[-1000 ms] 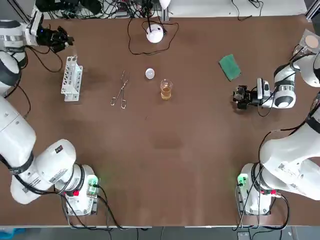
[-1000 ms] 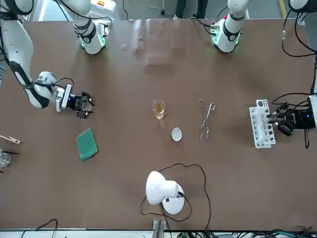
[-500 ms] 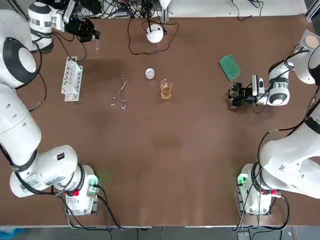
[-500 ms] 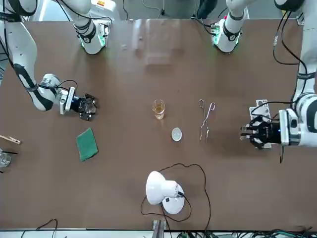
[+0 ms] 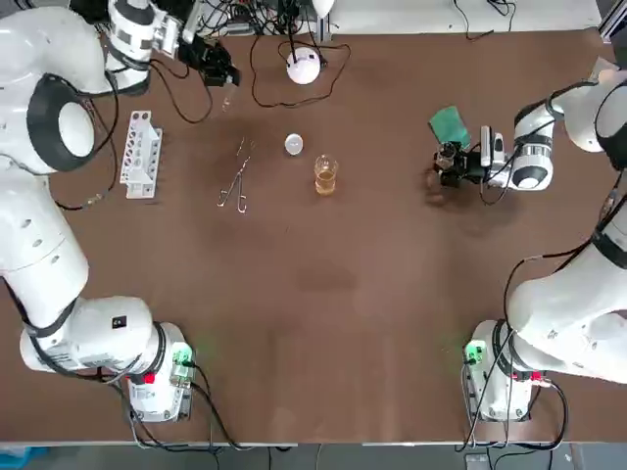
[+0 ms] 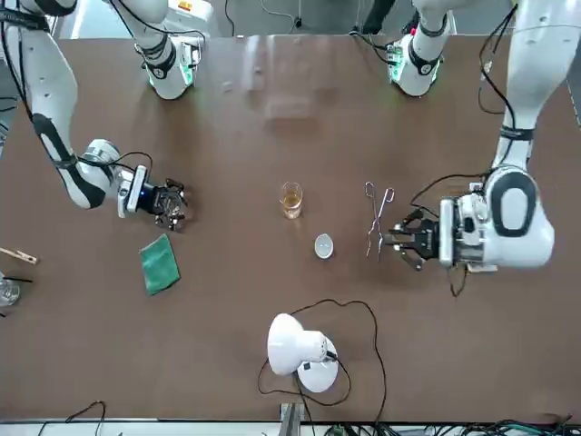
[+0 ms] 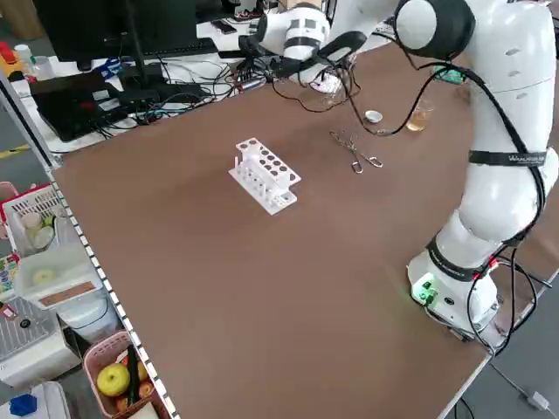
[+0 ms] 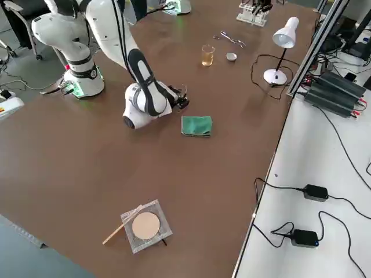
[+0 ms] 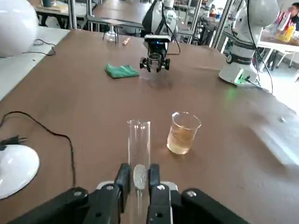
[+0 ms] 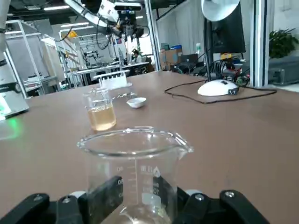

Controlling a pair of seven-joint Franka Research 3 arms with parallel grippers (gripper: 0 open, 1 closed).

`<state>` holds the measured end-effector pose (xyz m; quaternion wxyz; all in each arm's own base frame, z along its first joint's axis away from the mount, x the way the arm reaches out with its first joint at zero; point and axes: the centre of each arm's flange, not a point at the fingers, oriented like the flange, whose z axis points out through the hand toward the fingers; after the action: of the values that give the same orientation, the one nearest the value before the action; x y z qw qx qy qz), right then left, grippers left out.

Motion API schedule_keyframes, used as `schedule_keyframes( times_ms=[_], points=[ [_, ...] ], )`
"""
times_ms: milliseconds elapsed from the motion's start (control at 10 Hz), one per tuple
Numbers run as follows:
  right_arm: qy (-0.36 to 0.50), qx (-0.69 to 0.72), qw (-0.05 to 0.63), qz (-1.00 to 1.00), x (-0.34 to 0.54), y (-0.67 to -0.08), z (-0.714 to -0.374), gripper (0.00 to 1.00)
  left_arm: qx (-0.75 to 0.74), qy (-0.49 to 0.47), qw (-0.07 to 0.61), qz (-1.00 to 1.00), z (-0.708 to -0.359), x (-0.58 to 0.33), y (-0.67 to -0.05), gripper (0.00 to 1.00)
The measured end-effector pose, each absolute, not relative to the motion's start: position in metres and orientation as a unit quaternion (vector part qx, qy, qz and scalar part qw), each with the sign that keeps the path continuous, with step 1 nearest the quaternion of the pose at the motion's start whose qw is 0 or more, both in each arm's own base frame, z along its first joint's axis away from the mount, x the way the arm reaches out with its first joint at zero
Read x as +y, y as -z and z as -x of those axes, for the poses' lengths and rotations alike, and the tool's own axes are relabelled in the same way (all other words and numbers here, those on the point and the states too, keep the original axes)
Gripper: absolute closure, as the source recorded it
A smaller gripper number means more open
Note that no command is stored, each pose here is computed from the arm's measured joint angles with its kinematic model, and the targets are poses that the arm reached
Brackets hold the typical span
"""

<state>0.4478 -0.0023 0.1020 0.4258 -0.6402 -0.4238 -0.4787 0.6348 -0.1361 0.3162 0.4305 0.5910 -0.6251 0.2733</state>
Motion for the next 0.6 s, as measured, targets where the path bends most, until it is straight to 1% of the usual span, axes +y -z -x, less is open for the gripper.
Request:
schedule_keyframes(
  times_ms=[300, 600],
  points=[
    [0.488, -0.398, 0.422, 0.652, 0.049, -0.107, -0.453, 0.62, -0.654, -0.183, 0.4, -0.616, -0.616, -0.205, -0.32, 0.79],
    [0.494, -0.378, 0.412, 0.666, 0.091, -0.119, -0.457, 0.62, -0.667, -0.138, 0.38, -0.626, -0.598, -0.254, -0.324, 0.79]
  ],
)
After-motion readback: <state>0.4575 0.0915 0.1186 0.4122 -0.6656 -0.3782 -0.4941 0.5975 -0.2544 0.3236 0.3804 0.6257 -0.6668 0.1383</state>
